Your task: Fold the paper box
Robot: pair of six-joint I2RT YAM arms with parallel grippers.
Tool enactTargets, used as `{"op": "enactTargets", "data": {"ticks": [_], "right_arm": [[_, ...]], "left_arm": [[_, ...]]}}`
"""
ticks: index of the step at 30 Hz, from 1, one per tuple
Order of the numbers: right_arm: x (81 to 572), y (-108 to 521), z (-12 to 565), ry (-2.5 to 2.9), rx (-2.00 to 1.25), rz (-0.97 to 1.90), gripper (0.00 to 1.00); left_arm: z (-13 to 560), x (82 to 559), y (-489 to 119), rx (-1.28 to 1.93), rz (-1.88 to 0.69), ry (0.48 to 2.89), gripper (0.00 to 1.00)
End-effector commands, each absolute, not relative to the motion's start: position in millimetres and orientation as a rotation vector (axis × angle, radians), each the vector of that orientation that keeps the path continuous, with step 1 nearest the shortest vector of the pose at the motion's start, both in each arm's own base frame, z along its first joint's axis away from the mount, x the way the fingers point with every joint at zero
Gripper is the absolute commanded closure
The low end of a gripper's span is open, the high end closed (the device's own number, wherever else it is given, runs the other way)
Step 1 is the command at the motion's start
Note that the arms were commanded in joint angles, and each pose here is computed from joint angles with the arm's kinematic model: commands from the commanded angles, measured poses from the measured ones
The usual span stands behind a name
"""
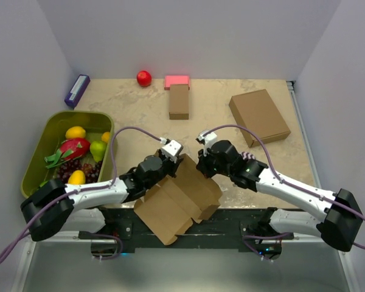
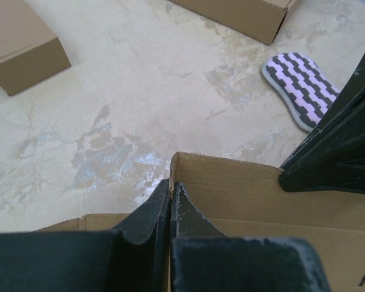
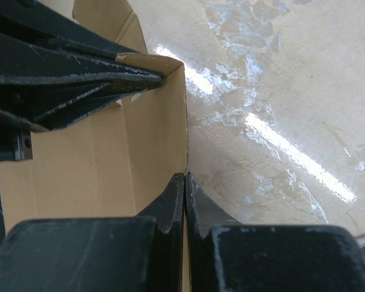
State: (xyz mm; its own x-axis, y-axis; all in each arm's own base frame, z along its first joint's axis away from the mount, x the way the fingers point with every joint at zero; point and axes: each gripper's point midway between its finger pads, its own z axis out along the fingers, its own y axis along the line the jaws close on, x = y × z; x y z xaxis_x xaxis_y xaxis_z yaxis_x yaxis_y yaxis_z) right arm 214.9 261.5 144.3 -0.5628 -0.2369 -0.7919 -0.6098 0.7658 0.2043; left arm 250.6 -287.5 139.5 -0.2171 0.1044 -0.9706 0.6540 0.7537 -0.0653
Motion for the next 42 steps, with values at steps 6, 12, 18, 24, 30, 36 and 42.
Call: {"op": "enactTargets", "data": {"ticks": [6, 12, 18, 24, 30, 36, 42], "right_arm": [[238.3, 261.5, 173.6, 2.055, -0.493, 0.54, 1.0], [237.5, 253.6, 173.7, 2.05, -0.513, 0.502, 1.0], [233.2, 248.9, 173.8, 2.046, -0.542, 0.491, 1.0], [229.2, 250.2, 170.3, 2.048, -0.579, 0.503, 1.0], [226.0, 256.2, 168.9, 2.045, -0.606, 0.536, 1.0], [224.8, 258.4, 168.3, 2.05, -0.611, 0.554, 1.0], [223.7, 259.2, 167.9, 2.053, -0.615, 0.557, 1.0]], "left_arm": [[150.8, 238.9, -317.7, 0.476, -0.634, 1.737, 1.0], [167.0, 232.2, -318.3, 0.53, -0.664, 1.697, 0.75], [172.5, 230.9, -292.2, 0.521, -0.72, 1.714, 0.38], [139.8, 219.7, -258.3, 0.551, -0.696, 1.809, 0.25], [92.0, 219.7, -240.3, 0.567, -0.565, 1.949, 0.28], [76.9, 226.2, -243.7, 0.593, -0.518, 1.987, 0.31], [68.0, 233.7, -247.9, 0.61, -0.479, 2.006, 0.39]]}}
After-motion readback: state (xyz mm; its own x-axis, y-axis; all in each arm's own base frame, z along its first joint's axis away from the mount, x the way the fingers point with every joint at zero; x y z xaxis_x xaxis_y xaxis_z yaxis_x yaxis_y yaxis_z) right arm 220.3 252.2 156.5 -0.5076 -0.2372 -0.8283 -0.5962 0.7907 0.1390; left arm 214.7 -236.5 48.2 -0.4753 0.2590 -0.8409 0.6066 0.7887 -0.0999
